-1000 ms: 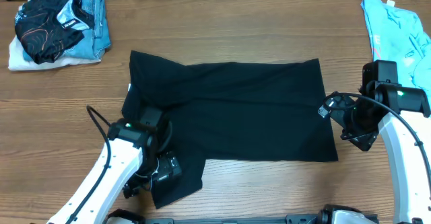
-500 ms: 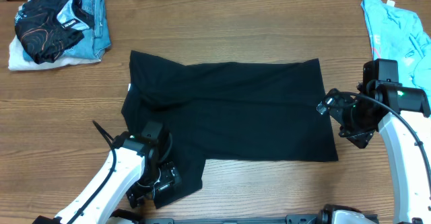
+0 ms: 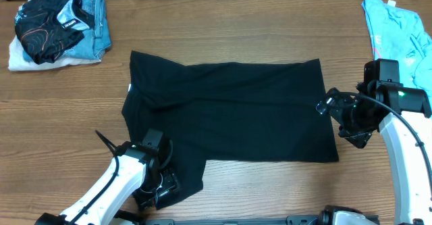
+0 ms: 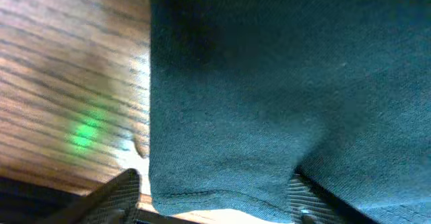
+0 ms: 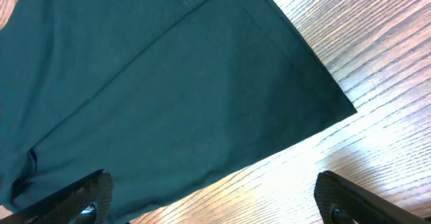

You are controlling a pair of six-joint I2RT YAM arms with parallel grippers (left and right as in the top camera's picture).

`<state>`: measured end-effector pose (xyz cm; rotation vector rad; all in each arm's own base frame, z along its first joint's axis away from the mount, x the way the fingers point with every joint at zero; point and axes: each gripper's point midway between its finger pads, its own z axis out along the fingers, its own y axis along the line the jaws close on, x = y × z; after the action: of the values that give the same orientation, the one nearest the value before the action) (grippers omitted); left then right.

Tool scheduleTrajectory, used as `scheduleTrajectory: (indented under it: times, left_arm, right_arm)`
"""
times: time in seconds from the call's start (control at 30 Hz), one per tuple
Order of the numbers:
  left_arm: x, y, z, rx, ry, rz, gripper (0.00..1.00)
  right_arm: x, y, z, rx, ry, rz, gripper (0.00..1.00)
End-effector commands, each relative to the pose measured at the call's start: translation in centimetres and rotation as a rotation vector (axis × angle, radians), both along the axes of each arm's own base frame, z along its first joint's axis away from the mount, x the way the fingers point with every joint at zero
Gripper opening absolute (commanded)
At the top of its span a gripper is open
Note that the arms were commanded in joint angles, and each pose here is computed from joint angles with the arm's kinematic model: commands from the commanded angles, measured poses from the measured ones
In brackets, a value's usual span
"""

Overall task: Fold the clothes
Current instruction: 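Move both grippers down to the shirt's lower left and right edges, then grasp the black shirt's bottom hem corners with both grippers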

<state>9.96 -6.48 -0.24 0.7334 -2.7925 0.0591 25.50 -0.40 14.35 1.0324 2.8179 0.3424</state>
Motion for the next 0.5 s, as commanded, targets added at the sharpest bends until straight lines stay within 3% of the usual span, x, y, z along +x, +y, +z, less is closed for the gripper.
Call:
scheduleTrajectory:
  times: [0.0, 0.17, 0.3, 0.37, 0.47]
  left_arm:
    - [-0.40, -0.01, -0.19, 0.000, 0.015, 0.011, 0.70]
    - [-0.14, 0.13, -0.55, 0.007, -0.003, 0.008, 0.62]
    - [-0.20, -0.02, -0.68, -0.003, -0.003, 0.010, 0.48]
    - [-0.20, -0.02, -0.68, -0.003, -0.003, 0.011, 0.36]
    - [-0.19, -0.02, -0.68, -0.002, -0.003, 0.015, 0.06]
  right_arm:
    - [0.01, 0.26, 0.07, 0.006, -0.010, 0.009, 1.00]
    - [0.16, 0.24, 0.10, 0.005, -0.017, 0.009, 1.00]
    - [0.17, 0.24, 0.10, 0.005, -0.017, 0.009, 1.00]
    - [0.21, 0.23, 0.11, 0.005, -0.019, 0.009, 1.00]
    - [0.30, 0.22, 0.12, 0.005, -0.022, 0.009, 1.00]
